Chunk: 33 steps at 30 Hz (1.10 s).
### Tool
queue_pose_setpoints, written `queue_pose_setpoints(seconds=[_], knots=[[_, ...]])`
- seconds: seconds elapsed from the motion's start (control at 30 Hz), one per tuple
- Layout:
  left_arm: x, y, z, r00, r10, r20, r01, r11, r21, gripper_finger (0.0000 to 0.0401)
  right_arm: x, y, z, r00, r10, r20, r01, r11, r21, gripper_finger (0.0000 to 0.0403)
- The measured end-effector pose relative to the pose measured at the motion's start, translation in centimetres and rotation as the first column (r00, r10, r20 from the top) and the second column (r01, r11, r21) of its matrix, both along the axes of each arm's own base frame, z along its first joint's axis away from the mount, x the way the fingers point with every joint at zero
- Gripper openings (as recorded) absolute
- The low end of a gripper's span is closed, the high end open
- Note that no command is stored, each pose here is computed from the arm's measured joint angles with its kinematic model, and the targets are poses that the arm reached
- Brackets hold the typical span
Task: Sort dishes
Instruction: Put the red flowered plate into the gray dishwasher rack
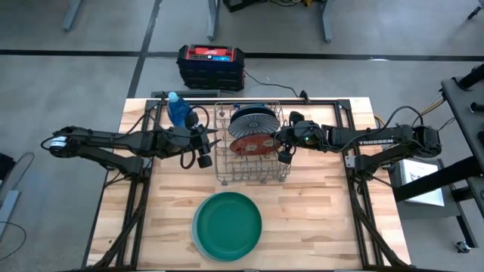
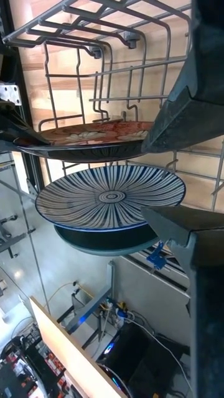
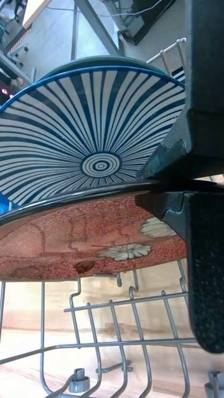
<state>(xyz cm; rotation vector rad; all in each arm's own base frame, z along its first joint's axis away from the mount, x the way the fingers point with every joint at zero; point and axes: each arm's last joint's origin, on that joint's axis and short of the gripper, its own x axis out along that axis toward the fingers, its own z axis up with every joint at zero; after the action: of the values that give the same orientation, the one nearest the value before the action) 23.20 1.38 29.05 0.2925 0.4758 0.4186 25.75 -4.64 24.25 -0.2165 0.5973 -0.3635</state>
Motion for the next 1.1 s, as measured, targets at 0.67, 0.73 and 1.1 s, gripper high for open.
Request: queue_pose_setpoints(seconds=[0.67,0.73,1.1], knots=[[0.00,0.00,-0.01,1.000,0.000,-0.001,0.000,1.000,0.000,0.0139,0.06,-0.06,0.05,0.999,-0.024,0.027,0.023,0.999,0.025,0.0064],[0.00,0.00,-0.01,1.000,0.000,-0.001,0.000,1.000,0.000,0.0139,0.09,-0.08,0.10,0.999,-0.025,0.034,0.025,0.999,0.026,0.0072],[-0.02,0.00,-0.05,1.000,0.000,-0.005,0.000,1.000,-0.001,0.0139,0.10,-0.11,0.28,0.996,-0.054,0.064,0.051,0.997,0.057,0.0142]])
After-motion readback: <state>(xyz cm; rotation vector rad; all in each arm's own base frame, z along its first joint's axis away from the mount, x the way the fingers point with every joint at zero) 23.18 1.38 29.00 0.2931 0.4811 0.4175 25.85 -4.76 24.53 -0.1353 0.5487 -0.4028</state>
